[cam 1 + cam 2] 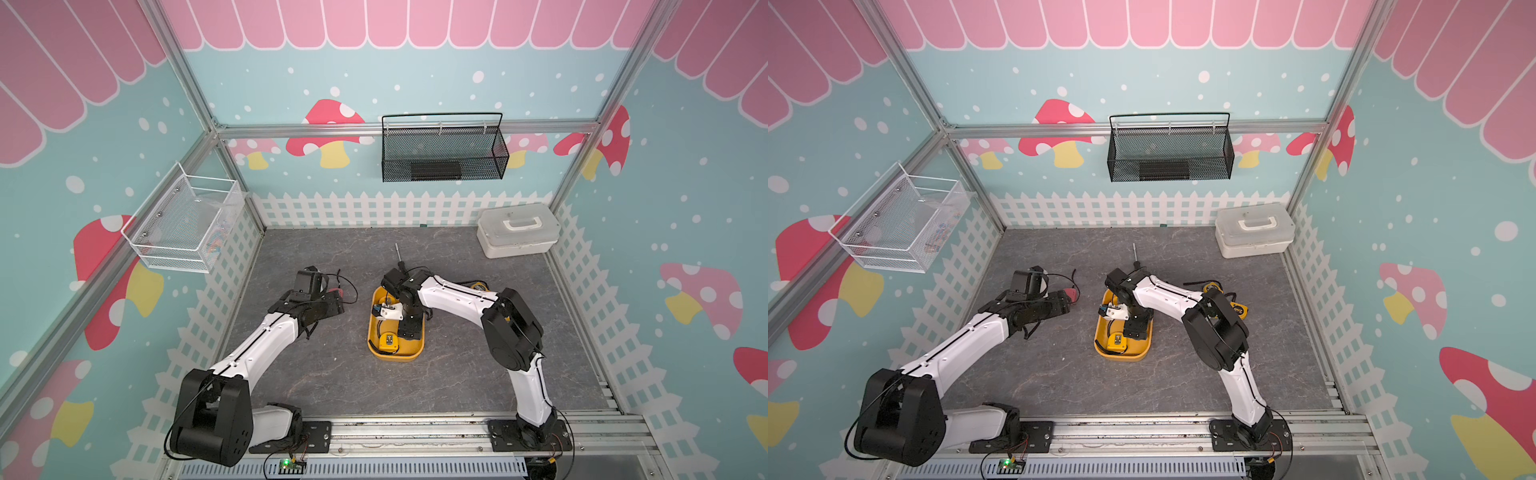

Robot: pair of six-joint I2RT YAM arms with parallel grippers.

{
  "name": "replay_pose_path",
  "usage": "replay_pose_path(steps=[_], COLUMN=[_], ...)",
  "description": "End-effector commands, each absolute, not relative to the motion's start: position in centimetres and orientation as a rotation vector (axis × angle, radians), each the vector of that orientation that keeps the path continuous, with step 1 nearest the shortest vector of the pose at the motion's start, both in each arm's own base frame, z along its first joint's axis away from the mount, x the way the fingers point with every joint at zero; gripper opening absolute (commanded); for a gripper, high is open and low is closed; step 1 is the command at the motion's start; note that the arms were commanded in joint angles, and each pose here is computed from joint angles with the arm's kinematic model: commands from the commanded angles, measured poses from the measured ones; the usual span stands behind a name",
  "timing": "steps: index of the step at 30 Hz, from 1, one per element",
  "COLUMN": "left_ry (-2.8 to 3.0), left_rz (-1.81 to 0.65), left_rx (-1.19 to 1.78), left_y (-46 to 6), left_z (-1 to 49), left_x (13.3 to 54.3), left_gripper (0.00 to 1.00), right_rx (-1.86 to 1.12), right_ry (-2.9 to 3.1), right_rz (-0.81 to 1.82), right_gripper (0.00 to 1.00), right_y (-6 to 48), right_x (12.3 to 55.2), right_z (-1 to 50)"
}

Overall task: Take the tape measure out of the storage box
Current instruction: Pick up the tape measure from the storage box.

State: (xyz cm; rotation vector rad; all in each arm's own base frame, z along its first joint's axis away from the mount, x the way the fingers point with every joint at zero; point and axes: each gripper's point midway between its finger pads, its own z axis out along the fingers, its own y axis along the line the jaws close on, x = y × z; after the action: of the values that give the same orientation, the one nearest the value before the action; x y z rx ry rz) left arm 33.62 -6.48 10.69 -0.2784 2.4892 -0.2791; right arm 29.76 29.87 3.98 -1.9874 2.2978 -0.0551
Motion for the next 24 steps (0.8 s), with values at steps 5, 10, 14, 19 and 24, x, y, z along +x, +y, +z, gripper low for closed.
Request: replay_pose_path(steps=[5, 10, 14, 19, 24], left_ry=[2.479, 2.475, 2.471, 2.461, 2.444], left_rz=[-0.293, -0.296, -0.291, -0.291, -0.346], left_rx=[-0.289, -0.293, -0.288, -0.289, -0.263], left_y=[-6.4, -6.4, -6.3, -6.2, -6.8], left_z=[10.9, 11.0, 11.1, 11.4, 12.3], left_x=[33.7, 33.7, 33.7, 33.6, 33.7], left_gripper=[0.77, 0.77, 0.77, 0.78, 0.79], right_rx=[-2.015, -2.022, -1.980, -1.940, -1.830], right_ry=[2.400, 2.401, 2.385, 2.336, 2.276], right_rz=[0.021, 0.015, 0.033, 0.034, 0.116], right_gripper=[0.80, 0.75, 0.67, 0.63, 0.59], right_y=[29.6, 29.3, 29.7, 30.0, 30.8], right_x=[28.3, 28.3, 28.9, 29.9, 31.2], right_z=[2.3, 2.1, 3.0, 4.4, 7.4])
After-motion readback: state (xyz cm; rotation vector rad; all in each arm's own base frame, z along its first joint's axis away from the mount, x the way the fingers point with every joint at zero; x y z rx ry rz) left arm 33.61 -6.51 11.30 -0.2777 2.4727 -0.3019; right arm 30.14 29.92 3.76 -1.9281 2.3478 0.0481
